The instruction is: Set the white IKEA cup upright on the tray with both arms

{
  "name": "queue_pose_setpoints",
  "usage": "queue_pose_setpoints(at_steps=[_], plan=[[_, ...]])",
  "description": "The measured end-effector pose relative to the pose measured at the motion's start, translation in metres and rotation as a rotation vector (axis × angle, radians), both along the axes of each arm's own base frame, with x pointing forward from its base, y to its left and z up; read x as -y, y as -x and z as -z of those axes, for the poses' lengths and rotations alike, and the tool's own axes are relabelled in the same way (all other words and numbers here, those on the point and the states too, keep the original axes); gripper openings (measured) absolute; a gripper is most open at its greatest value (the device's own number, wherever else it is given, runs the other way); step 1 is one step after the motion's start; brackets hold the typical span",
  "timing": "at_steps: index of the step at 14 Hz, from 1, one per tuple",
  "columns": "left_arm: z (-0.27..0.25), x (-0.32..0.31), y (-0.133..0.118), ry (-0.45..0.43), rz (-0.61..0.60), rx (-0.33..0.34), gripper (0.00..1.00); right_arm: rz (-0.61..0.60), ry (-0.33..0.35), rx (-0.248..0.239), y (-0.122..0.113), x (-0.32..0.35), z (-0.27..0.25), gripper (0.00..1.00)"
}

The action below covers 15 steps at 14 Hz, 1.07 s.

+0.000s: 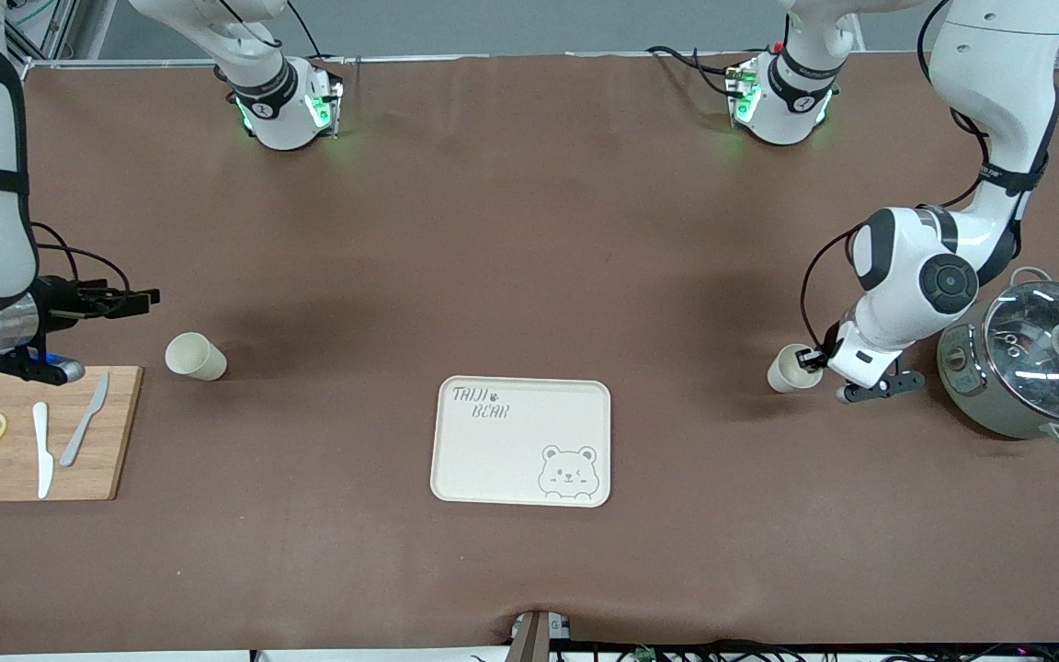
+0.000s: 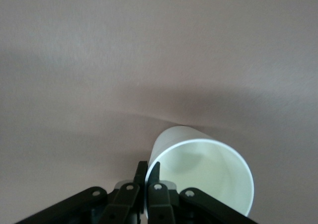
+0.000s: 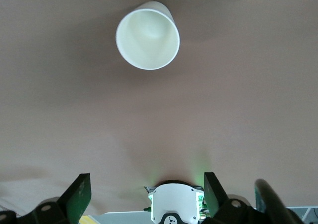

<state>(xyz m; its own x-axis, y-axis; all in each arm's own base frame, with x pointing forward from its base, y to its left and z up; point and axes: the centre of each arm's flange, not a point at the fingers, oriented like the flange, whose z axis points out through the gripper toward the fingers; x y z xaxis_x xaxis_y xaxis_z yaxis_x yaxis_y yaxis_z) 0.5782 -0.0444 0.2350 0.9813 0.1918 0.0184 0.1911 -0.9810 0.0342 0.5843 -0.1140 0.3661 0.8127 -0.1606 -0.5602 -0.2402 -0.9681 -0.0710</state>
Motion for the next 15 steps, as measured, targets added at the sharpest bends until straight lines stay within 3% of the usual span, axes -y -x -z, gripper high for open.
queue_pose_setpoints(at_steps=[4,10,15], plan=[[-0.012,0.004,-0.016,0.005,0.004,0.034,0.04,0.016,0.005,-0.014,0.003,0.008,0.024,1.0],[-0.015,0.013,-0.033,0.013,0.014,0.058,0.04,0.049,0.035,0.061,0.009,0.026,0.064,1.0],[-0.046,0.04,-0.051,0.03,0.026,0.065,0.04,0.054,0.073,0.158,0.016,0.029,0.102,1.0]])
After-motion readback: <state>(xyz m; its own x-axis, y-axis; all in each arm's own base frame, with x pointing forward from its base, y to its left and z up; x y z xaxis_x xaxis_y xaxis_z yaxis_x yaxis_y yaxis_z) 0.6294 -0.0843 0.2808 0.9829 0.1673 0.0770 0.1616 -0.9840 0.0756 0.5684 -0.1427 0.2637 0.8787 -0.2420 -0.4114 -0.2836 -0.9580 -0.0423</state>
